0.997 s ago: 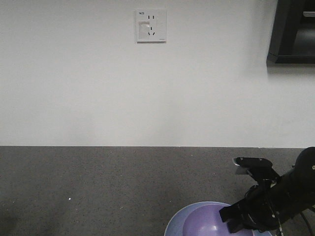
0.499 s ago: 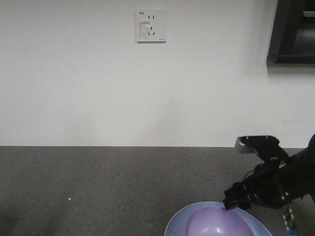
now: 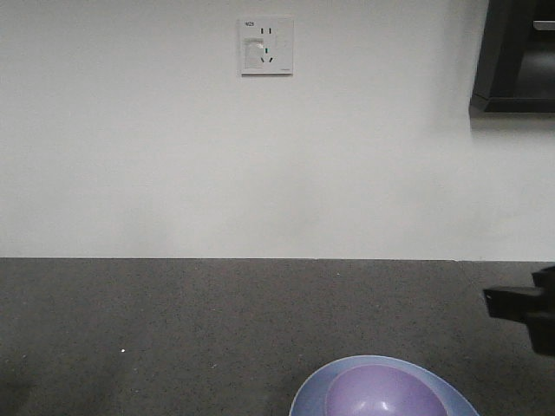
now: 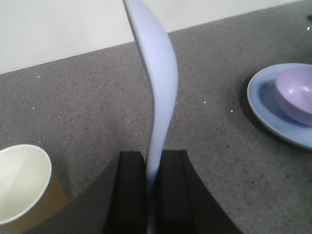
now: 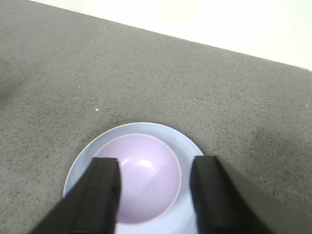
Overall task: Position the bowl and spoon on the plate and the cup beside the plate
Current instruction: 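Lower the lavender bowl onto the blue plate and open the right gripper, then lower the white spoon into the bowl with the left gripper and release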
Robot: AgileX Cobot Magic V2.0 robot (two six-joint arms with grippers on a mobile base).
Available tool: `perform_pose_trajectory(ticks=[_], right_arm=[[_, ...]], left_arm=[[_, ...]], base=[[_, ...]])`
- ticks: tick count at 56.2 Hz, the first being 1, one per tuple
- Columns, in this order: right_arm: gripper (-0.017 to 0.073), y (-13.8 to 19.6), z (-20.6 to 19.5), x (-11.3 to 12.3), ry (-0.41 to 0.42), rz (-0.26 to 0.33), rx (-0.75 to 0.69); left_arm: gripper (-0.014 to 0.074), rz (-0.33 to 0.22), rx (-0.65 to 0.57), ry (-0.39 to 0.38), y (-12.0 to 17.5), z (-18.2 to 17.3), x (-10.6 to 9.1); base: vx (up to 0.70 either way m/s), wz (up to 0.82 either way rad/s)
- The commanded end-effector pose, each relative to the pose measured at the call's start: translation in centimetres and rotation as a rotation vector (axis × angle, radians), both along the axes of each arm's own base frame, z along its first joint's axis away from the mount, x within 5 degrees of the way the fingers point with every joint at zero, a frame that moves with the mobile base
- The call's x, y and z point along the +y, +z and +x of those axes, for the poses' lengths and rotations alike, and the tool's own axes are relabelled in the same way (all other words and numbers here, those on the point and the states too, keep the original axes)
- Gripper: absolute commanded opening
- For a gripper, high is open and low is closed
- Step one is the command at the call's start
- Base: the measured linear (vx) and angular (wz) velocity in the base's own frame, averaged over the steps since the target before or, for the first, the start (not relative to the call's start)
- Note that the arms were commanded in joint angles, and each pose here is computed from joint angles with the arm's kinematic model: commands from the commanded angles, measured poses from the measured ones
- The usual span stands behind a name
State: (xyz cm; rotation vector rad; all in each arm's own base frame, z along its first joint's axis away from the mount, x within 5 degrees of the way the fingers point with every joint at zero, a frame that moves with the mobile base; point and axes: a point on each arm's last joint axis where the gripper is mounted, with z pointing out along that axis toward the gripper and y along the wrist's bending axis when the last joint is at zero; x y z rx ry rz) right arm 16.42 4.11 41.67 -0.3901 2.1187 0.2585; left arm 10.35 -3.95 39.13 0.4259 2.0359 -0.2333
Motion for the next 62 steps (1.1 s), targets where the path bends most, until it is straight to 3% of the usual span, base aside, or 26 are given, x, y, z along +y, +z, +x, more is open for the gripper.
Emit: perform_pose_trajectory(ticks=[1, 7, 13, 24, 42, 62], right_arm=[[0.0188, 0.5, -2.3, -0.4, -0.020, 0.008, -0.100], [-0.0018, -0.8, -4.9, -1.0, -0.031, -0.022, -0.127], [-0.0014, -2.1, -6.4, -1.3, -0.044, -0.031, -0.133], [-0.0012, -4.1, -7.3, -1.6, -0.077, -0.023, -0.100], [-0.0012, -5.0, -7.0, -1.6, -0.085, -0.021, -0.092], [-0.0012, -5.0, -7.0, -1.6, -0.093, -0.009, -0.088]], left_arm=[[0.0000, 0.025, -0.045, -0.041, 2.2, 2.3, -0.9], [0.0000, 0.068, 0.007, -0.108, 3.5, 5.4, -2.2], [0.0000, 0.072, 0.067, -0.211, 4.3, 8.2, -3.9], [0.0000, -0.010, 0.145, -0.342, 4.6, 12.7, -7.1], [0.0000, 0.056, 0.295, -0.605, 0.5, 14.8, -16.7], [0.0000, 0.082, 0.465, -0.751, -2.6, 16.5, -24.6]], base=[[0.00, 0.00], [0.00, 0.00], [0.00, 0.00], [0.00, 0.00], [0.00, 0.00], [0.00, 0.00]])
